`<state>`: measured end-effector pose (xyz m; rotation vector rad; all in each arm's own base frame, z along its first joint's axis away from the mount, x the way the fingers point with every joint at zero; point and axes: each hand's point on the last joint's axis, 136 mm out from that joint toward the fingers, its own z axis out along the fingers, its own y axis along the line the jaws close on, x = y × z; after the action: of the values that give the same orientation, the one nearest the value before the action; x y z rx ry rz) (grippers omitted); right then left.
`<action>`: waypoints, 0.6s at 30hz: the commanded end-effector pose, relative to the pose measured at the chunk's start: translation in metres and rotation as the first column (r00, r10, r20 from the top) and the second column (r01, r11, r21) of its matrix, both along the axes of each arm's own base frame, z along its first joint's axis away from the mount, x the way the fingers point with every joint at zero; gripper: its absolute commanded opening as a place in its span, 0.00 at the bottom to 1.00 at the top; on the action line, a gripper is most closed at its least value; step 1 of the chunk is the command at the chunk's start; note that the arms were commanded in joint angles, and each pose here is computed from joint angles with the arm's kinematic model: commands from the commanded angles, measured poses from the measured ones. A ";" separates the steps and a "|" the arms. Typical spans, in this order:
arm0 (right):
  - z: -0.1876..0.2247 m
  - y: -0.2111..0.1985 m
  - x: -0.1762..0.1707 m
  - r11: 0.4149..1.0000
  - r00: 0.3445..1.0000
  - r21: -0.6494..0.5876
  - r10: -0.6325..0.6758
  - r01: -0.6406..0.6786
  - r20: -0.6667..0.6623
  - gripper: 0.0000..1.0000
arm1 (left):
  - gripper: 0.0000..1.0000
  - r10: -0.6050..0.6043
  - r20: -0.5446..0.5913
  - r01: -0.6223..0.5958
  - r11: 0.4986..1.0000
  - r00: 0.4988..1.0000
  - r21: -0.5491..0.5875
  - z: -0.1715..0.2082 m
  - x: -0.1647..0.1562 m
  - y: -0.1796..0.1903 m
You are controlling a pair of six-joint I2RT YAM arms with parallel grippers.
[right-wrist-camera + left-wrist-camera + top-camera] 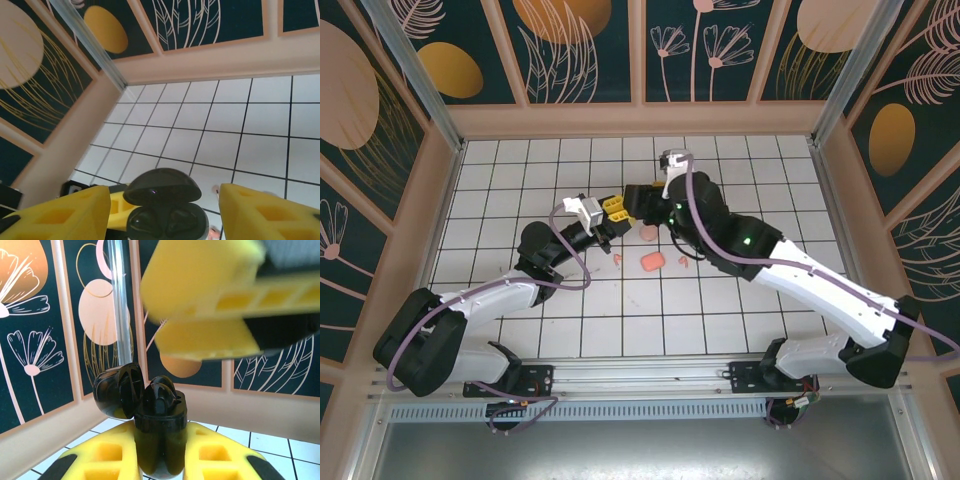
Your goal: Insert the wireless bluetooth earbuds into the charging case
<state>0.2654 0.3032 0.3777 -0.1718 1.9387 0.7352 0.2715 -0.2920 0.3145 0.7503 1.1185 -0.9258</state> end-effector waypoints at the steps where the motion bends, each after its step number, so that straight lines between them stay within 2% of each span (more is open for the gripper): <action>1: 0.053 -0.024 -0.008 0.994 0.999 0.113 -0.006 0.001 0.047 0.62 | 0.00 -0.012 0.038 0.014 0.999 0.999 -0.042 0.016 -0.004 0.000; 5: 0.055 -0.032 0.005 0.993 1.000 0.119 0.018 -0.016 -0.008 0.61 | 0.00 -0.017 0.029 0.018 0.999 0.999 -0.032 0.010 -0.006 0.000; 8: 0.042 -0.030 0.022 0.994 0.994 0.094 0.064 -0.055 -0.091 0.56 | 0.00 -0.025 0.024 0.025 1.000 0.999 -0.008 0.004 -0.007 -0.002; 12: 0.018 -0.012 0.039 0.989 0.970 0.036 0.151 -0.147 -0.193 0.41 | 0.00 -0.058 0.001 0.057 0.997 0.998 0.055 -0.010 -0.010 -0.008; 18: -0.012 0.016 0.051 0.956 0.912 -0.002 0.278 -0.292 -0.303 0.18 | 0.00 -0.082 -0.015 0.083 0.993 0.996 0.082 -0.017 -0.013 -0.010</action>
<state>0.3313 0.3096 0.3732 -0.2668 2.1741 0.8775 0.2671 -0.2987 0.2967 0.8183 1.1716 -0.9501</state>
